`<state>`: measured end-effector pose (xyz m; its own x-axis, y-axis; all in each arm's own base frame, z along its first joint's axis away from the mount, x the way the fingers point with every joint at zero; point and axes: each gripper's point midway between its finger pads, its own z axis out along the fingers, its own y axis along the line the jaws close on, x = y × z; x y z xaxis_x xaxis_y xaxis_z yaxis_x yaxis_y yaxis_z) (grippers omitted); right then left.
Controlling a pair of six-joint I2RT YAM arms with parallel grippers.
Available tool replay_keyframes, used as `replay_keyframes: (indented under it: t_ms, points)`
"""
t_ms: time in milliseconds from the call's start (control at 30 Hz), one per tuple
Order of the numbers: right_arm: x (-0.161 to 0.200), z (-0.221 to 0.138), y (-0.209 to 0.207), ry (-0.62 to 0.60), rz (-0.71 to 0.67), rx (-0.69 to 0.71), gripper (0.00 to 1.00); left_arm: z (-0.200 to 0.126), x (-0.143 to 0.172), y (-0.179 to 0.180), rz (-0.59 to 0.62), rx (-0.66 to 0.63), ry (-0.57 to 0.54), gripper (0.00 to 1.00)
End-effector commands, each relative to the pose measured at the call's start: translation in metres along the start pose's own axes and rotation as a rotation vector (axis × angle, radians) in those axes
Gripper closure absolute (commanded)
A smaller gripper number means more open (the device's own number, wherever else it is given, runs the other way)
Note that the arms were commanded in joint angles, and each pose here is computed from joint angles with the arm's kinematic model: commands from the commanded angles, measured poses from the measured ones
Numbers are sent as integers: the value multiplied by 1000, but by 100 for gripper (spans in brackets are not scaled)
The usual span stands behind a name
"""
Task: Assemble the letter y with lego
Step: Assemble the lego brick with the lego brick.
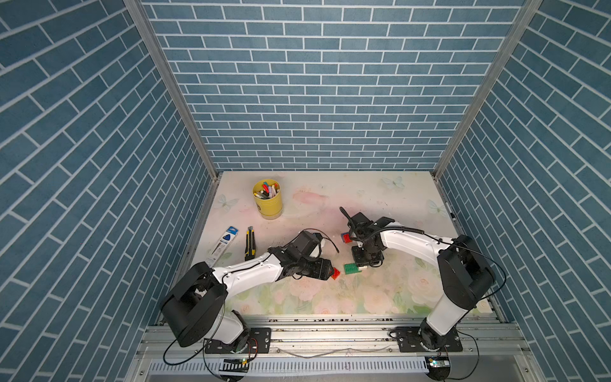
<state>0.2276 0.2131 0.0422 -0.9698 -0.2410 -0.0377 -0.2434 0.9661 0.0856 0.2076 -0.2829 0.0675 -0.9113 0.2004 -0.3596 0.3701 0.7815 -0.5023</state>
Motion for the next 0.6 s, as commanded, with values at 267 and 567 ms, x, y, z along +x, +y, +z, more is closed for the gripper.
replay_keyframes:
  t_ms: [267,567]
  points:
    - [-31,-2,-16,-105,117,48,76,1,-4,4,12,-40,-5,22]
    - [-51,-7,-6,-148,155,6,66,2,-5,6,7,-53,-3,22]
